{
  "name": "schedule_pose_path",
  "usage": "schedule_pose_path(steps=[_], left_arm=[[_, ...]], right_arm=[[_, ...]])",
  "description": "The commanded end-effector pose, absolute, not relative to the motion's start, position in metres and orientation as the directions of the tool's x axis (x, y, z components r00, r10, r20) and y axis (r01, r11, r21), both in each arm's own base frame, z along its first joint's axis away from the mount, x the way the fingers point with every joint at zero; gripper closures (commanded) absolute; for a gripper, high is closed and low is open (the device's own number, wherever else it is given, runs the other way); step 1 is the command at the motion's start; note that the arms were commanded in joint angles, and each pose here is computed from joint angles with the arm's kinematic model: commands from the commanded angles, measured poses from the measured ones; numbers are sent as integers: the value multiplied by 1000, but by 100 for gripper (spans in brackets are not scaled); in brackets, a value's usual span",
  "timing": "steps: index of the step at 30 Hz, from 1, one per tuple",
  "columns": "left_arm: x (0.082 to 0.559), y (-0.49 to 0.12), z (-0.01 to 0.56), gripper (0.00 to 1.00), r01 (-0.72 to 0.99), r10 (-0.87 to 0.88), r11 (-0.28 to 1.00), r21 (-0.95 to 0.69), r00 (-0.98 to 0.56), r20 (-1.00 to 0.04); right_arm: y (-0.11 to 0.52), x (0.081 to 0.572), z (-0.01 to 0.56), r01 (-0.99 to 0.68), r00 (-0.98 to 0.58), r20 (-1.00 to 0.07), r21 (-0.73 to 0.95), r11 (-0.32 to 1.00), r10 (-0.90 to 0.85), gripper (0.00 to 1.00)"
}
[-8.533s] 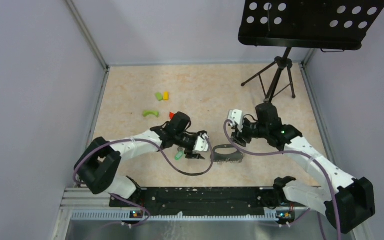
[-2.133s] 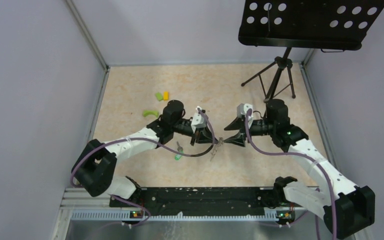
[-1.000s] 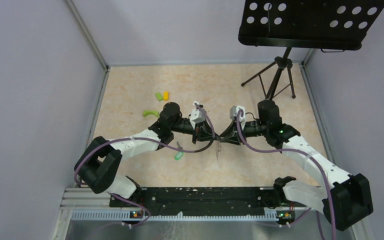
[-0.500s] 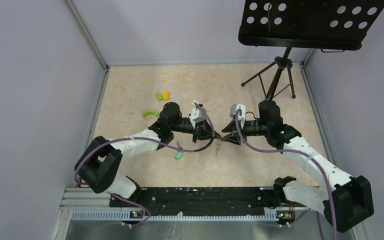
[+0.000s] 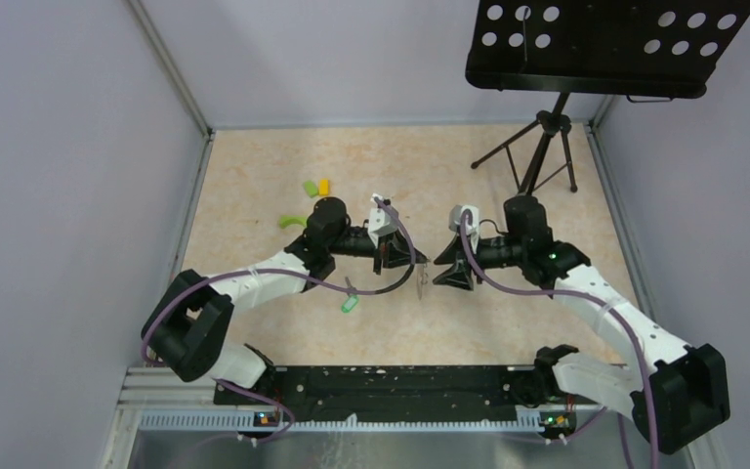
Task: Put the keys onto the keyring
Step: Adjust the keyring.
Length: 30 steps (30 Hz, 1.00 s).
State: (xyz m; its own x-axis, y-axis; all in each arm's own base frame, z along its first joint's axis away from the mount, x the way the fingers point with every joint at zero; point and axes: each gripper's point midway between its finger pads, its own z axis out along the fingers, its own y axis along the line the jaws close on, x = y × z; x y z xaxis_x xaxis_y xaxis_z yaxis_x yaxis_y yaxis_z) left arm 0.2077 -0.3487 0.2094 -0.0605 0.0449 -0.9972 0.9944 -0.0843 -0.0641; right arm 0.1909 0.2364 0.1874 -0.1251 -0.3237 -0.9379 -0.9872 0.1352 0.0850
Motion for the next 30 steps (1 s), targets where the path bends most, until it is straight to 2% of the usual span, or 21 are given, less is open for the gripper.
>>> schedule_pose_path(steps=[1,7,15,20,30], left_arm=[[215,-348,230,100,998,5,-59,33,33,-999],[217,-348,226,100,998,14,-50,39,40,-999],[220,-348,223,100,998,22,-36,47,48,-999],[225,-349,221,100,999,29,-17,48,48,-998],[228,-349,220,100,999,33,-3,49,49,-998]], right_arm=[[248,183,209,-993,-117,-957,115,22,-266,53],[256,181,208,-980,-176,-953,193,-46,-246,53],[260,176,208,-967,-209,-951,235,-98,-228,59],[261,176,209,-963,-223,-950,249,-103,-218,62],[263,185,205,-962,-248,-942,268,-61,-227,74]])
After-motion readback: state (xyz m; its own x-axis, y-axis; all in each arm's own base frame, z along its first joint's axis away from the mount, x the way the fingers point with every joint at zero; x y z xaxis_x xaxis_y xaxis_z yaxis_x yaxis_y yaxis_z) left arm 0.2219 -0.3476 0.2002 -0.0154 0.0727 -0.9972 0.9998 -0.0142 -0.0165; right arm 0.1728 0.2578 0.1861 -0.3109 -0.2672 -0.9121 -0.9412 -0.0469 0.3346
